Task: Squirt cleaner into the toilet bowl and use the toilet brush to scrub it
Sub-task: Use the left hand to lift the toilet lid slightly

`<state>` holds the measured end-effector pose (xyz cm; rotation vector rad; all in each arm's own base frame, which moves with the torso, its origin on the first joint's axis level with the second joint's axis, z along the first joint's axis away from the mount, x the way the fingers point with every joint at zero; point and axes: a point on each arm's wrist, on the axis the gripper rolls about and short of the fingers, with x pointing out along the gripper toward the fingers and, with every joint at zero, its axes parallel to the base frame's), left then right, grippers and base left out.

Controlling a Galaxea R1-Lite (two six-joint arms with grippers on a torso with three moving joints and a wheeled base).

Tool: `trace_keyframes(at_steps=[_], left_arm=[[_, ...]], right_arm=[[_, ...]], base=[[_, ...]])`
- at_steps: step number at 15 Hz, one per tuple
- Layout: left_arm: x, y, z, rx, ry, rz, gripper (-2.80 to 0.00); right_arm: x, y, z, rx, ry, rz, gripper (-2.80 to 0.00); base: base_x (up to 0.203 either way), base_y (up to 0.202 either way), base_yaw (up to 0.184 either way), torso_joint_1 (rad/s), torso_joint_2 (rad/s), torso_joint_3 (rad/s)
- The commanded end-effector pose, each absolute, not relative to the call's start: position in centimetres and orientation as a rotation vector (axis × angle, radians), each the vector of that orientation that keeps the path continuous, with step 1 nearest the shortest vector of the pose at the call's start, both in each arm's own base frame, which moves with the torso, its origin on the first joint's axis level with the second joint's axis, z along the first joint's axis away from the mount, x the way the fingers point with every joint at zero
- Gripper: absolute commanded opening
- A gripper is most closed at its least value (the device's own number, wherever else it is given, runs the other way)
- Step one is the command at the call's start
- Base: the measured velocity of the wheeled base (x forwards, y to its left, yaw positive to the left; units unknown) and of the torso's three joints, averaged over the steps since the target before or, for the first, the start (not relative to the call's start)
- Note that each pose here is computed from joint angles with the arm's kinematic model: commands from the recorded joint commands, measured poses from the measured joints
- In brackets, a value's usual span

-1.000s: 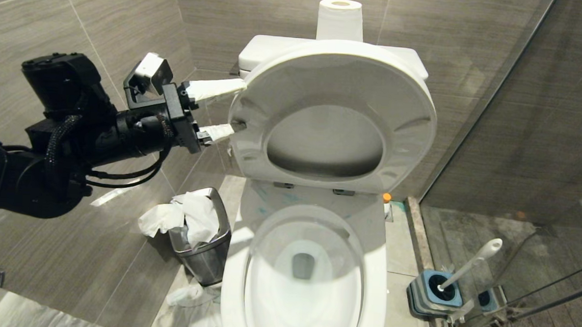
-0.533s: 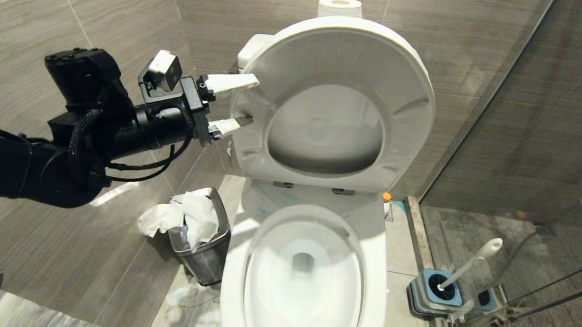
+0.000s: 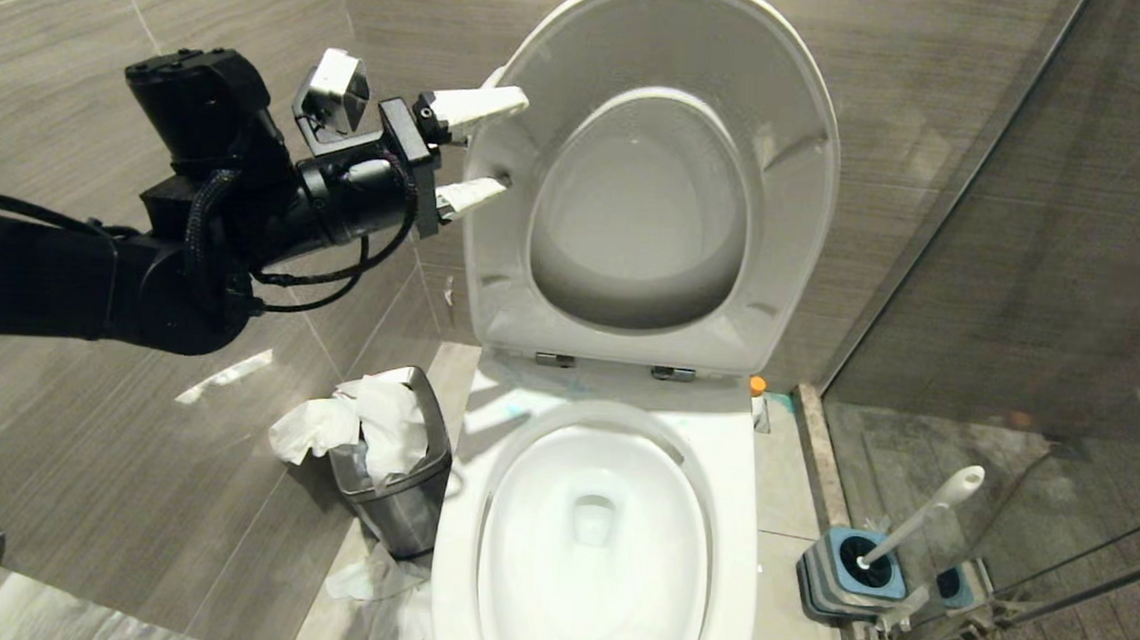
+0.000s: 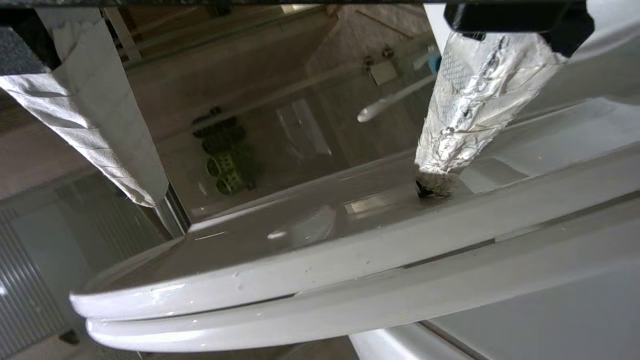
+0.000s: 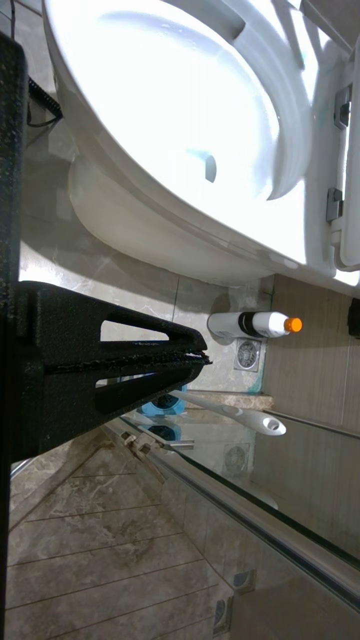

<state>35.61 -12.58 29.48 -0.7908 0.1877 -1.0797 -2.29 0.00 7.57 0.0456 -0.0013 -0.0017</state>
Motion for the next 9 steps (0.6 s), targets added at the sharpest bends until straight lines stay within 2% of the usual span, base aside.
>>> trace_keyframes(at_steps=[1,9], left_arm=[[37.4,-13.2,28.9,-0.808,0.163,-1.031,0.00],[40.3,-15.2,28.8,-0.751,0.065,-0.924,0.00]], right_arm=[[-2.3,0.0,7.6,0.046,-0.001,-0.003,-2.80],[-2.3,0.0,7.6,0.046,-0.002,-0.002,-2.80]], base=[[0.000,0.000,0.000,0.000,0.00,0.000],[0.000,0.000,0.000,0.000,0.00,0.000]])
